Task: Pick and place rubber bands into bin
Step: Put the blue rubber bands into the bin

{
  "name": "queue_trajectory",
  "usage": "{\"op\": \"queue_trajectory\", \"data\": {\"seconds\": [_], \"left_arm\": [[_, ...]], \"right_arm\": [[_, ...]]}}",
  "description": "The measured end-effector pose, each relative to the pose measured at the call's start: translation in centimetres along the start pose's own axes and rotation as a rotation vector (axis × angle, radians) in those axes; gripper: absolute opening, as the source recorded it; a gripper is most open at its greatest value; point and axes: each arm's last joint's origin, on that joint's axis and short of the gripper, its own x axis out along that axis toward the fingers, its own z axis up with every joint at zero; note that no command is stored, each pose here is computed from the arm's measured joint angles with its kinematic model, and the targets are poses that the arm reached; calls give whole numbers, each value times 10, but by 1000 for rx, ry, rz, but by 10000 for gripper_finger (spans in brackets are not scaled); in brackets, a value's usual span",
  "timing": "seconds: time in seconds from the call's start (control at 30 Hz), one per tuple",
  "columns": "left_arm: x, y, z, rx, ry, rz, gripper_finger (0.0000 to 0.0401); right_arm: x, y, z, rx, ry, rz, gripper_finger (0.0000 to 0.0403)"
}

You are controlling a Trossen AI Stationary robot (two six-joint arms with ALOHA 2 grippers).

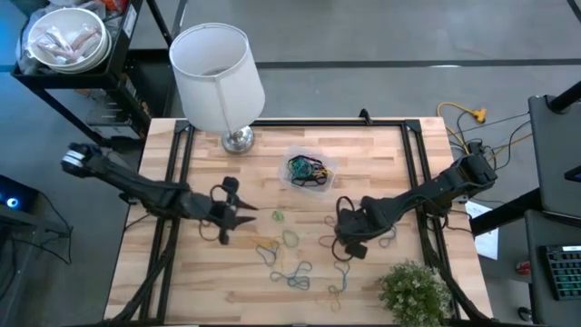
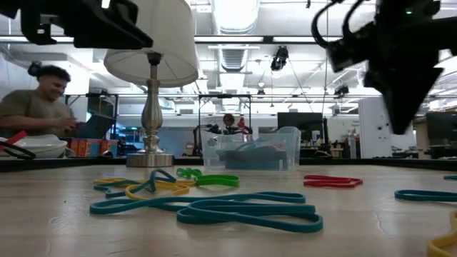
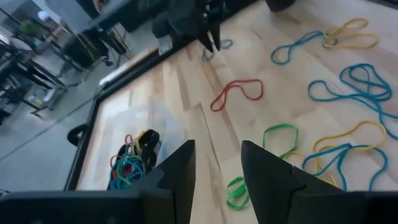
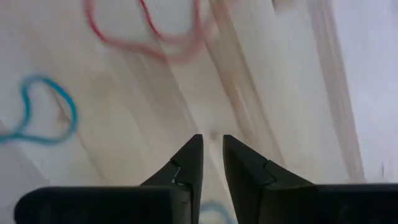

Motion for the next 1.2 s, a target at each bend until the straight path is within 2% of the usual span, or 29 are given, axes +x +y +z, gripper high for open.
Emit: {"op": "queue_trajectory", "data": {"seconds": [0.27,0.6,1.0,1.2], "left_arm": [[-14,2,-9,-24,-58,24,114],[-12,1,-9,-19,-49,16,114],[-9,1,-5,-21,-80,28,114],[-9,1,-5,-21,-79,28,114]], "right_arm": [[2,-5,-8,80,107,-26,56],[22,-16,-22,237,185,-85,58],[38,-24,-32,351,210,-139,117],[51,-27,-36,375,199,-119,127]]}}
